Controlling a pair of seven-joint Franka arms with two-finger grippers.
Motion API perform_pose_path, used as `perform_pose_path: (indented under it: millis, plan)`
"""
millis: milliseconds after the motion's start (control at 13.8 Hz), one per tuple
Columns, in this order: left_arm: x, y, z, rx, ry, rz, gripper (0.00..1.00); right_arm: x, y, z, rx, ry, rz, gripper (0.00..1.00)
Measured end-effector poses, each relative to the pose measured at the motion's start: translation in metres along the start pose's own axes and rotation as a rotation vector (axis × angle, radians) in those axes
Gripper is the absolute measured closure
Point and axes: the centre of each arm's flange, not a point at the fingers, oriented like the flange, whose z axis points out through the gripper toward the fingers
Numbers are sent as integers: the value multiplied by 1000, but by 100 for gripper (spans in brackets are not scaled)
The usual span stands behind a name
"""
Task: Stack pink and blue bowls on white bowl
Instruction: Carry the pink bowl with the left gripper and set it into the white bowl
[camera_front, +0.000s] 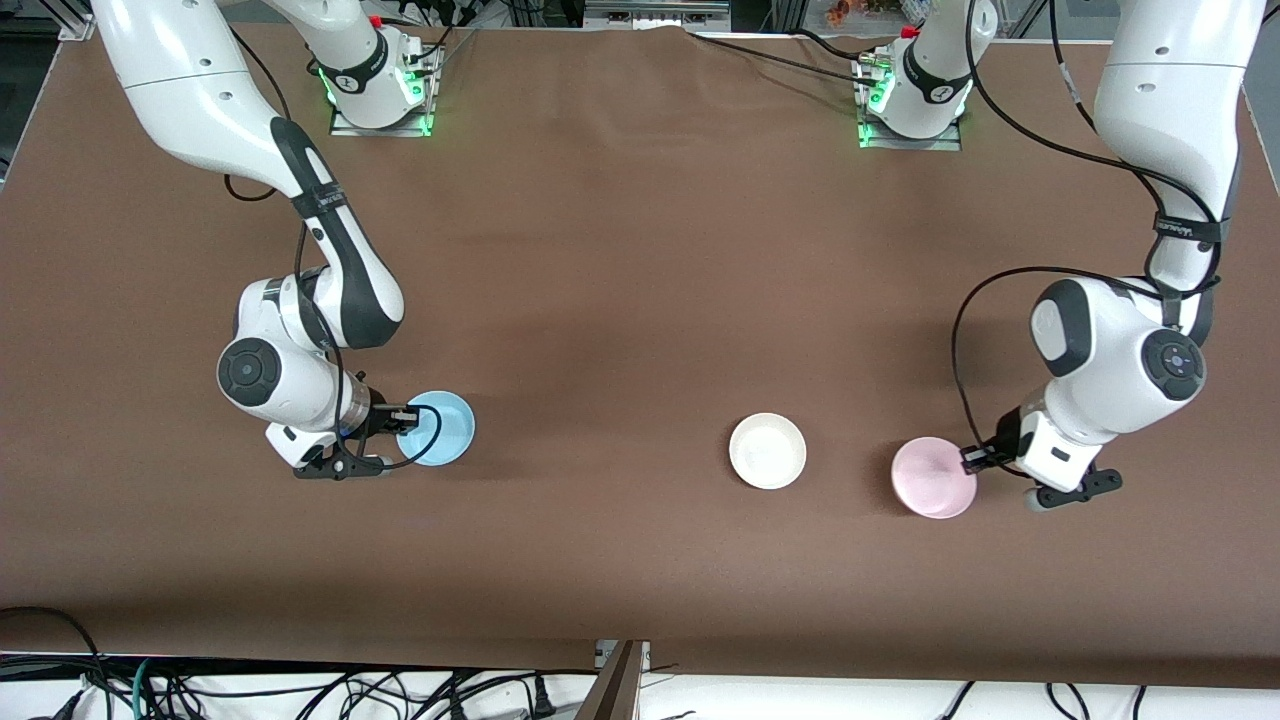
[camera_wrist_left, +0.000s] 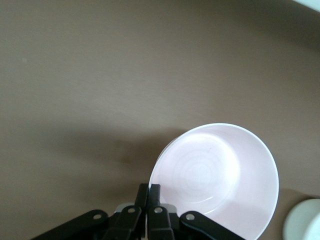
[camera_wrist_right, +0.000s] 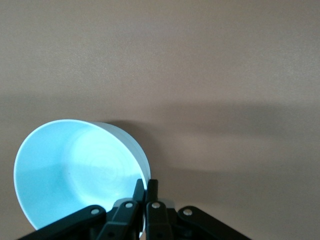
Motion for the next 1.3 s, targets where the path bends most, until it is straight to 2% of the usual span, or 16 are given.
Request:
perform_pose_path:
  millis: [290, 579, 869, 1086, 1303]
  plan:
    - [-29, 65, 3, -61, -39, -73, 97, -1, -4, 0, 4, -1, -6, 97]
    - [-53, 103, 7, -89, -74, -118, 97, -3, -23, -1, 19, -1, -31, 97]
    - [-77, 137, 13, -78, -91, -141, 97, -1, -40, -8, 34, 13, -50, 97]
    - [-91, 153, 18, -42, -80, -147, 97, -1, -50, -11, 37, 20, -61, 97]
    - [-100, 159, 24, -41, -71, -153, 97, -2, -63, -14, 57, 22, -59, 97]
